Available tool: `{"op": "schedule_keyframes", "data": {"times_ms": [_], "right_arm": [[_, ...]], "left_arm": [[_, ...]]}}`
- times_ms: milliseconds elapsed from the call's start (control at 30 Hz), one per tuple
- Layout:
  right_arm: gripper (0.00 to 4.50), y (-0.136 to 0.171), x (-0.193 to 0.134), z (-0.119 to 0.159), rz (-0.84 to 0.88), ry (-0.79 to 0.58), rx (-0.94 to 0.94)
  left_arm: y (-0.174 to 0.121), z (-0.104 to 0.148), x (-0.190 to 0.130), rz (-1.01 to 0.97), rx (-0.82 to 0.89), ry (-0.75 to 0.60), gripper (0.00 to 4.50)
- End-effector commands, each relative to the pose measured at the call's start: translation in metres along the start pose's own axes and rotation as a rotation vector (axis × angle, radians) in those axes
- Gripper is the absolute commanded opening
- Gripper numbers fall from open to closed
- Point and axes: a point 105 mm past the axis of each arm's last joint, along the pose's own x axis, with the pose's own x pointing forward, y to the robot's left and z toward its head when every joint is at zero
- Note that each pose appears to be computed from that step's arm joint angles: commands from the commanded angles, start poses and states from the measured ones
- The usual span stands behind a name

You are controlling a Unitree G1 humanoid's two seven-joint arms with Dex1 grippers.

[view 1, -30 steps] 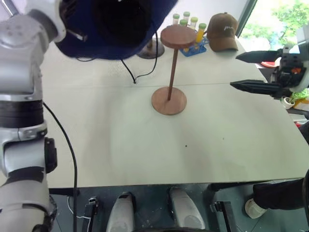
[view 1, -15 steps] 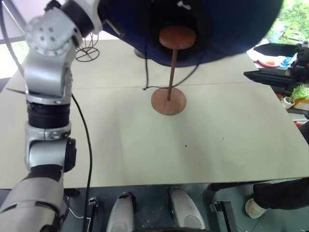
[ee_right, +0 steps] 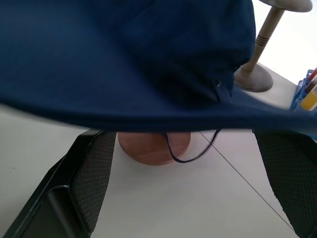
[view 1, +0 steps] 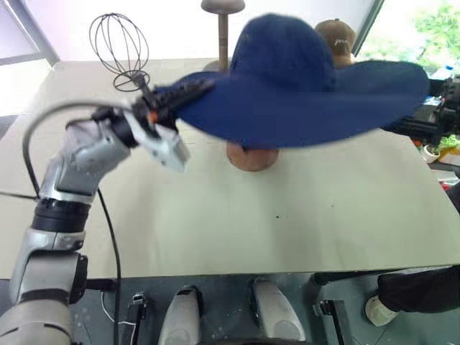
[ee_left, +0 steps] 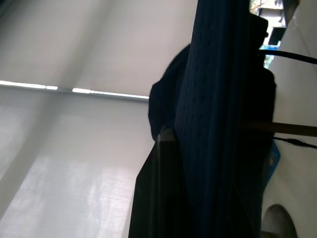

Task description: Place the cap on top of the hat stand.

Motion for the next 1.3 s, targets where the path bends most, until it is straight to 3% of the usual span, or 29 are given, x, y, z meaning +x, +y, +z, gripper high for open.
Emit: {"op": "schedule_keyframes", "data": {"times_ms": [33,267,500,800,1000,1100,1300], "right_arm": [[4.50,0.002,-0.015,0.012,-0.011,0.010,-0.047],[4.50,0.009,-0.043,-0.006,-0.040,0.115,0.024],[4.50,0.012,-0.075,-0.019,-0.123,0.140,0.112],[4.50,0.032,-0.047,0.014,-0.007,0.060,0.047],[4.50,0.031,-0.035,0.012,0.028,0.047,0.044],[4.50,0.029,-0.031,0.010,0.033,0.044,0.045],[4.50,0.028,-0.025,0.006,0.051,0.045,0.046]], "left_arm": [[-0.001,-0.001,-0.009,0.018,0.058,-0.009,0.03],[-0.018,-0.020,-0.023,-0.034,0.064,0.057,0.03],[-0.035,-0.018,-0.035,-0.092,0.047,0.041,0.03],[-0.060,-0.021,-0.042,-0.154,0.010,0.038,0.03],[-0.054,-0.027,-0.036,-0.139,0.029,0.040,0.03],[-0.048,-0.027,-0.036,-0.127,0.022,0.035,0.95],[-0.045,-0.024,-0.047,-0.144,0.014,0.038,3.92]]}}
